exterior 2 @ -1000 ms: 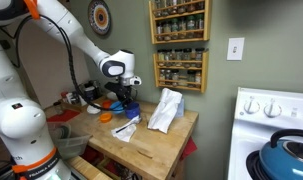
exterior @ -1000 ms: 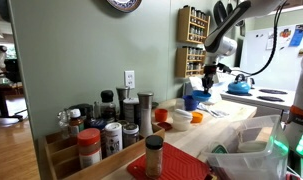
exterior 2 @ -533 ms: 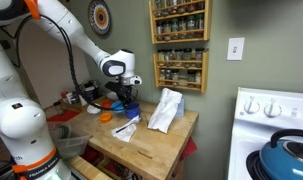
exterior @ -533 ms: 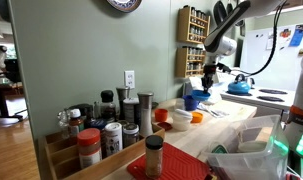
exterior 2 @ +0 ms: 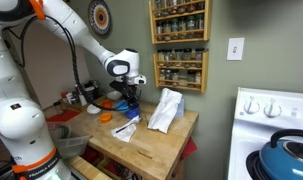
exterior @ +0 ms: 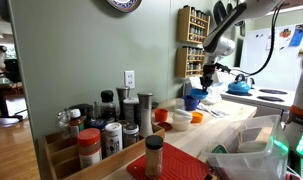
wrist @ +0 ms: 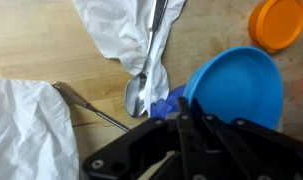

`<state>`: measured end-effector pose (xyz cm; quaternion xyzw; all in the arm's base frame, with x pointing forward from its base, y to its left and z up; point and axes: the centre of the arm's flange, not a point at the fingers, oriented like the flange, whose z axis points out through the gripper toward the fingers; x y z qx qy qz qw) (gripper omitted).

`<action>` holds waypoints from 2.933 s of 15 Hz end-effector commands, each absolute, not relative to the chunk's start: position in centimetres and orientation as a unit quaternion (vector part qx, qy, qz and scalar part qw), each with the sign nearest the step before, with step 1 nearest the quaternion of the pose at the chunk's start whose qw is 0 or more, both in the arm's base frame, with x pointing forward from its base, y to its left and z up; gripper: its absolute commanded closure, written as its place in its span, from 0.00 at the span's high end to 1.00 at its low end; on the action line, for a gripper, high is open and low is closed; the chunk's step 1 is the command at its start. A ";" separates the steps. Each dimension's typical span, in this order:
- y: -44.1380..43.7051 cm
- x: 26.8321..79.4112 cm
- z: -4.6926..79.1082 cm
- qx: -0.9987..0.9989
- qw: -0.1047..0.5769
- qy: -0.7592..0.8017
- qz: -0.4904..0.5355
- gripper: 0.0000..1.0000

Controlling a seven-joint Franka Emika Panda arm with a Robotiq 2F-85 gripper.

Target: Remove the blue cup from the other blue cup, put it on the table, put the other blue cup inside the blue cup and then pour the contents of the blue bowl into the blue cup

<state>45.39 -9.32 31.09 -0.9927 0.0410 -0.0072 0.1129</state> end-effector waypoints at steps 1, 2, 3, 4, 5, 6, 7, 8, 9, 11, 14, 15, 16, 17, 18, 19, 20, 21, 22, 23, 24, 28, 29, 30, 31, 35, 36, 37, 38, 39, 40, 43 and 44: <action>-10.5 47.1 30.6 -0.989 0.124 0.081 -0.004 0.01; -10.7 47.4 30.5 -0.988 0.126 0.091 -0.003 0.01; -10.9 47.7 30.4 -0.987 0.127 0.100 -0.004 0.01; -11.0 47.9 30.3 -0.986 0.129 0.108 -0.003 0.01; -11.2 48.1 30.4 -0.985 0.128 0.115 -0.005 0.01; -11.4 48.3 30.4 -0.984 0.129 0.122 -0.006 0.01; -11.5 48.4 30.5 -0.984 0.128 0.127 -0.008 0.01; -11.7 48.6 30.7 -0.983 0.125 0.132 -0.011 0.01; -11.8 48.7 30.9 -0.983 0.122 0.137 -0.013 0.01; -11.7 48.7 31.4 -0.982 0.118 0.143 -0.016 0.01; -11.3 48.7 32.2 -0.983 0.106 0.146 -0.024 0.01; -11.2 48.6 32.5 -0.984 0.101 0.145 -0.027 0.01; -11.1 48.6 32.7 -0.984 0.097 0.144 -0.029 0.01; -11.0 48.5 32.8 -0.985 0.089 0.143 -0.031 0.01; -10.9 48.5 33.0 -0.986 0.083 0.142 -0.033 0.01; -10.8 48.4 33.2 -0.987 0.074 0.142 -0.035 0.01; -10.6 48.4 33.4 -0.987 0.066 0.142 -0.037 0.01; -10.5 48.4 33.6 -0.988 0.057 0.140 -0.039 0.01; -10.5 48.5 33.7 -0.988 0.050 0.139 -0.039 0.01; -10.4 48.5 33.8 -0.988 0.044 0.139 -0.040 0.01; -10.4 48.5 33.8 -0.989 0.039 0.140 -0.041 0.01; -10.4 48.5 34.1 -0.989 0.022 0.143 -0.042 0.01; -10.3 48.5 34.1 -0.989 0.018 0.143 -0.043 0.01; -10.1 48.5 34.2 -0.989 0.012 0.141 -0.043 0.01; -10.0 48.4 34.2 -0.989 0.005 0.140 -0.043 0.01; -9.5 48.4 34.5 -0.990 -0.016 0.134 -0.045 0.01; -9.4 48.3 34.6 -0.990 -0.021 0.133 -0.045 0.01; -9.2 48.3 34.6 -0.990 -0.026 0.132 -0.046 0.01; -9.1 48.3 34.7 -0.990 -0.031 0.130 -0.046 0.01; -9.0 48.3 34.7 -0.990 -0.037 0.128 -0.048 0.01; -8.8 48.3 34.7 -0.990 -0.043 0.126 -0.048 0.01; -8.2 48.2 34.6 -0.990 -0.054 0.122 -0.048 0.01; -8.0 48.2 34.6 -0.990 -0.057 0.121 -0.048 0.01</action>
